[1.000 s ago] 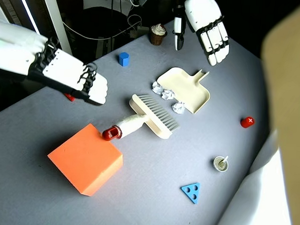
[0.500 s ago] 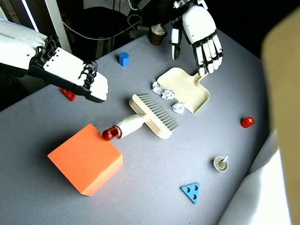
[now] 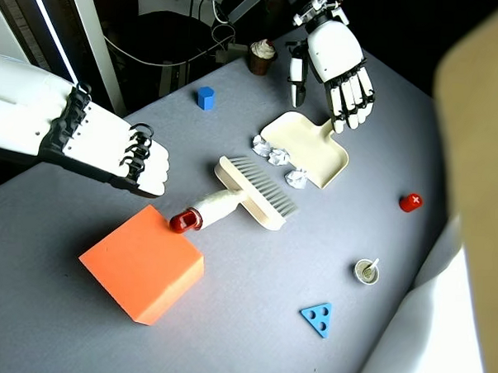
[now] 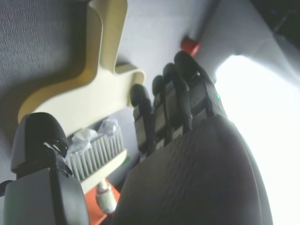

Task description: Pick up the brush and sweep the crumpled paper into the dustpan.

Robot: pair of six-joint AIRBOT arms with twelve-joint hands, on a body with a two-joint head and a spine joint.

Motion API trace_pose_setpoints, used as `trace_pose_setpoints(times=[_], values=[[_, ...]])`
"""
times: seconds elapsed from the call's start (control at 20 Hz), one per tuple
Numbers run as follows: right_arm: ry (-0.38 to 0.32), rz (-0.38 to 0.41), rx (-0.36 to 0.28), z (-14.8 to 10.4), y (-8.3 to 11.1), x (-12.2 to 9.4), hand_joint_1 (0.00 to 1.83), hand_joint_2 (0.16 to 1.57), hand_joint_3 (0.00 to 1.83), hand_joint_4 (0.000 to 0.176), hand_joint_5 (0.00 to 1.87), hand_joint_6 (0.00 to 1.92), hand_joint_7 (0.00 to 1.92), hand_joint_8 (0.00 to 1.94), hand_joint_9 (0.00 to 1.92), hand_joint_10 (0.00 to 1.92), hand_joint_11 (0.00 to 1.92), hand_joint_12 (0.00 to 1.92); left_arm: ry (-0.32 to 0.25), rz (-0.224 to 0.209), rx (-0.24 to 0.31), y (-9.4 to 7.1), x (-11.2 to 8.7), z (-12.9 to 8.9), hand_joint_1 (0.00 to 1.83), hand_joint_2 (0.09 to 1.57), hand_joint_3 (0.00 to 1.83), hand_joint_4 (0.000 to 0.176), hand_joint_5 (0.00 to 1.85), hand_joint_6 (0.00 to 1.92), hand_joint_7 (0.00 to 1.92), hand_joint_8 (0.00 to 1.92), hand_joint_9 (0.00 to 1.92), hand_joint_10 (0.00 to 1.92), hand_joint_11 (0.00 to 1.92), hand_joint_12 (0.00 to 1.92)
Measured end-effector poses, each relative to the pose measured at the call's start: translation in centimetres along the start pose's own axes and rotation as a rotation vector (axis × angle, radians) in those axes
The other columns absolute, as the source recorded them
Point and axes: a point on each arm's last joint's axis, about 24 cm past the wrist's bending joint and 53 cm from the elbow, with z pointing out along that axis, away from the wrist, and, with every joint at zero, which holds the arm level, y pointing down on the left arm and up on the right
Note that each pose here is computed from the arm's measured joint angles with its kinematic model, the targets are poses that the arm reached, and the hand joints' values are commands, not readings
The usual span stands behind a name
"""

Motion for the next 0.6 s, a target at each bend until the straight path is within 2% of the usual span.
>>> trace_pose_setpoints(times=[0.05,0.15,0.25,0.3,0.35,0.4,0.5,0.55,0.6], values=[[0.003,-0.021,-0.005,0.0,0.2,0.1,0.00,1.05,0.00,0.000,0.19,0.01,0.20,0.01,0.18,0.01,0.18,0.01,0.005,0.003,-0.003,0.2,0.0,0.1,0.85,0.99,0.00,0.021,0.43,0.00,0.27,0.01,0.24,0.01,0.00,0.73],[0.010,-0.039,-0.012,0.0,0.6,0.4,0.00,1.05,0.00,0.000,0.18,0.00,0.19,0.00,0.17,0.00,0.18,0.01,0.007,0.005,-0.007,0.7,0.0,0.2,0.85,0.99,0.00,0.016,0.43,0.00,0.26,0.00,0.23,0.00,0.00,0.72],[0.007,-0.019,-0.011,0.0,0.3,0.2,0.00,1.05,0.00,0.000,0.18,0.00,0.18,0.00,0.17,0.00,0.17,0.00,0.001,0.006,0.005,0.8,-0.1,0.6,0.87,1.00,0.00,0.018,0.45,0.01,0.26,0.00,0.23,0.00,0.00,0.71],[0.018,0.014,-0.018,0.0,0.0,0.3,0.02,1.05,0.00,0.000,0.18,0.00,0.19,0.01,0.18,0.00,0.17,0.00,0.003,0.003,0.007,0.8,-0.1,0.6,0.89,1.01,0.00,0.008,0.47,0.01,0.26,0.00,0.23,0.00,0.00,0.71],[0.032,0.074,-0.019,-0.1,-0.4,0.5,0.04,1.05,0.00,0.000,0.19,0.01,0.20,0.01,0.19,0.01,0.18,0.01,0.004,0.008,0.010,0.7,0.0,0.6,0.90,1.00,0.00,0.010,0.50,0.01,0.27,0.00,0.24,0.00,0.00,0.73],[0.050,0.121,-0.025,-0.2,-0.6,0.7,0.05,1.05,0.00,0.000,0.20,0.01,0.21,0.01,0.20,0.01,0.20,0.01,0.005,0.014,0.010,0.8,0.0,0.7,0.89,0.99,0.00,0.022,0.52,0.01,0.28,0.00,0.25,0.00,0.00,0.75],[0.073,0.176,-0.044,-0.3,-0.8,0.9,0.09,1.05,0.00,0.000,0.20,0.00,0.21,0.00,0.20,0.00,0.18,0.01,0.004,0.009,0.004,1.1,0.1,0.9,0.89,1.00,0.00,0.024,0.54,0.01,0.29,0.00,0.24,0.00,0.00,0.74],[0.078,0.210,-0.045,-0.4,-1.1,0.8,0.02,1.06,0.01,0.000,0.17,0.00,0.18,0.00,0.18,0.00,0.17,0.00,0.003,0.010,0.003,1.2,0.0,1.0,0.88,1.01,0.00,0.024,0.53,0.00,0.28,0.00,0.24,0.00,0.00,0.72],[0.095,0.233,-0.043,-0.4,-1.3,1.1,0.04,1.07,0.00,0.000,0.17,0.01,0.19,0.00,0.18,0.00,0.17,0.00,0.004,0.010,0.001,1.3,0.1,1.0,0.88,1.01,0.00,0.021,0.54,0.01,0.28,0.00,0.24,0.00,0.00,0.72]])
